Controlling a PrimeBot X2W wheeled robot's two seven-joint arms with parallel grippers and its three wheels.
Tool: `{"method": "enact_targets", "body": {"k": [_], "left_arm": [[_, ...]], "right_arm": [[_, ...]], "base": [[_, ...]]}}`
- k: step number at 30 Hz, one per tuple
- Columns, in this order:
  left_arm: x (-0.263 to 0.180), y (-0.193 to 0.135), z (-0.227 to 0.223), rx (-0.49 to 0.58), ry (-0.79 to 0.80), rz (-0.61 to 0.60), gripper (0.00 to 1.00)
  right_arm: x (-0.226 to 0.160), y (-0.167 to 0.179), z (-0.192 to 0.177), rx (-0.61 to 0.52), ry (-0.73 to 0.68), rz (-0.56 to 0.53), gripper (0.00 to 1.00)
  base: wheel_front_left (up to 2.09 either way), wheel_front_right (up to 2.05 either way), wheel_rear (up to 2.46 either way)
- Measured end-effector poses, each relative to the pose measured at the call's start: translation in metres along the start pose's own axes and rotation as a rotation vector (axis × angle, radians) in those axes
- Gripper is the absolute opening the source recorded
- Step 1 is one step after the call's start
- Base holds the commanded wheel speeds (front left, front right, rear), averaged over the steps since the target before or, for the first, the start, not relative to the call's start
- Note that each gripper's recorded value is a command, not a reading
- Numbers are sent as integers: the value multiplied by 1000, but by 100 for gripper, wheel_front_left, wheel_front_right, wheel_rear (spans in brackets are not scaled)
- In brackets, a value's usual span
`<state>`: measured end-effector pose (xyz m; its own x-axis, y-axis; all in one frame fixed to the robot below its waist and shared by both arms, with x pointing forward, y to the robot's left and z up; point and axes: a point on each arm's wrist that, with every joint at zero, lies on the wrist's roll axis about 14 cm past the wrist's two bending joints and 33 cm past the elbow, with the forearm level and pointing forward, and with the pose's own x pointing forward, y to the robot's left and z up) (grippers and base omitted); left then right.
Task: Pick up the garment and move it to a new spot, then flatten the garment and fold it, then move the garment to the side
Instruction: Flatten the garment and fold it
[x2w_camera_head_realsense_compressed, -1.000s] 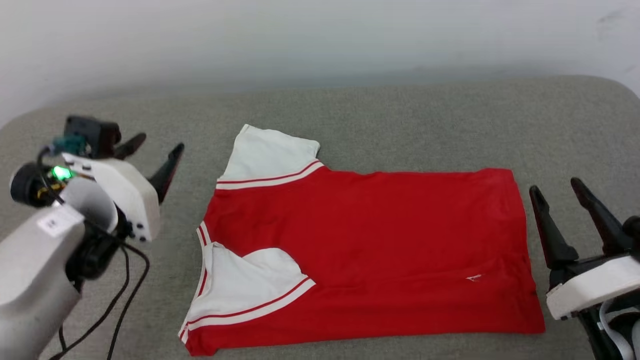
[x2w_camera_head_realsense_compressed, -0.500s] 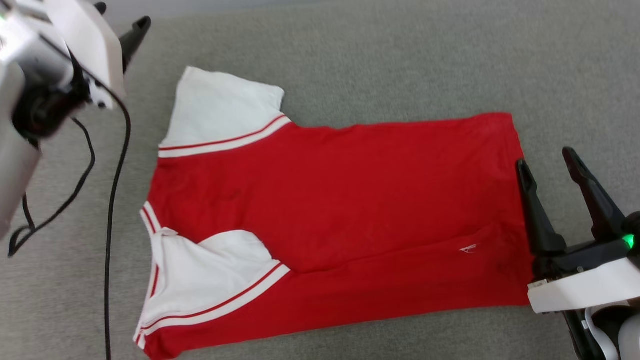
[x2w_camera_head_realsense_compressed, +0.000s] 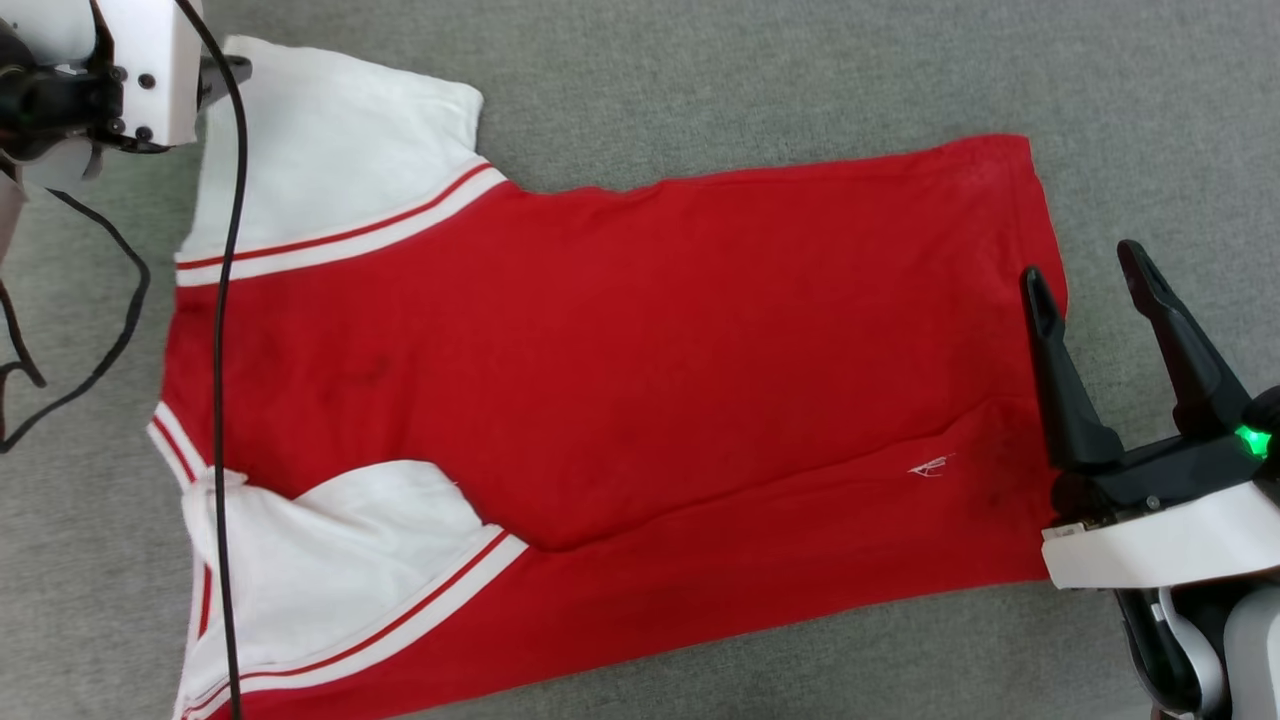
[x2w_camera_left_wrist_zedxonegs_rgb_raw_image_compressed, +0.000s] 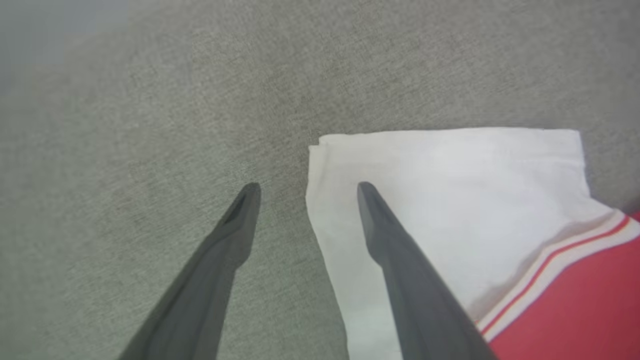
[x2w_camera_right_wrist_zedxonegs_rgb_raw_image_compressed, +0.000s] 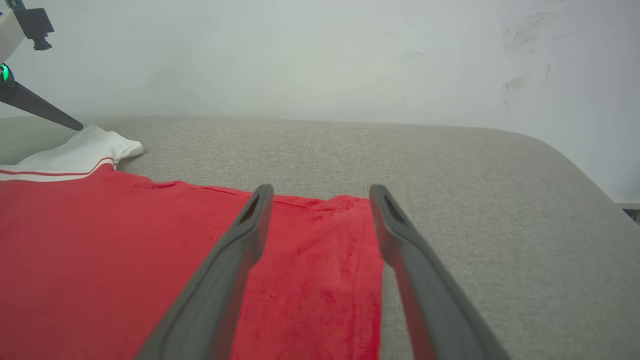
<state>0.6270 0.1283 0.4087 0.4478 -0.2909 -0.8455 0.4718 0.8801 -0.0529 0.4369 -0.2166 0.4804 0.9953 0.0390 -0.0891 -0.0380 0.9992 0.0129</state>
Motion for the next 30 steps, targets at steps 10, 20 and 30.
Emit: {"method": "enact_targets", "body": {"k": [10,20,30], "left_arm": [[31,-11,-26,58,122,-19,27],[7,-11,-16,68,-7,-4,0],[-39,-23,2,176,-192,5,0]], "right_arm": [[2,-9,-13,-6,26,-24,100],[18,-24,28,-88,-44,-4,100],[51,-38,17,-201,322,116,100]], "base": [[0,0,0],[0,0,0],[0,0,0]]}}
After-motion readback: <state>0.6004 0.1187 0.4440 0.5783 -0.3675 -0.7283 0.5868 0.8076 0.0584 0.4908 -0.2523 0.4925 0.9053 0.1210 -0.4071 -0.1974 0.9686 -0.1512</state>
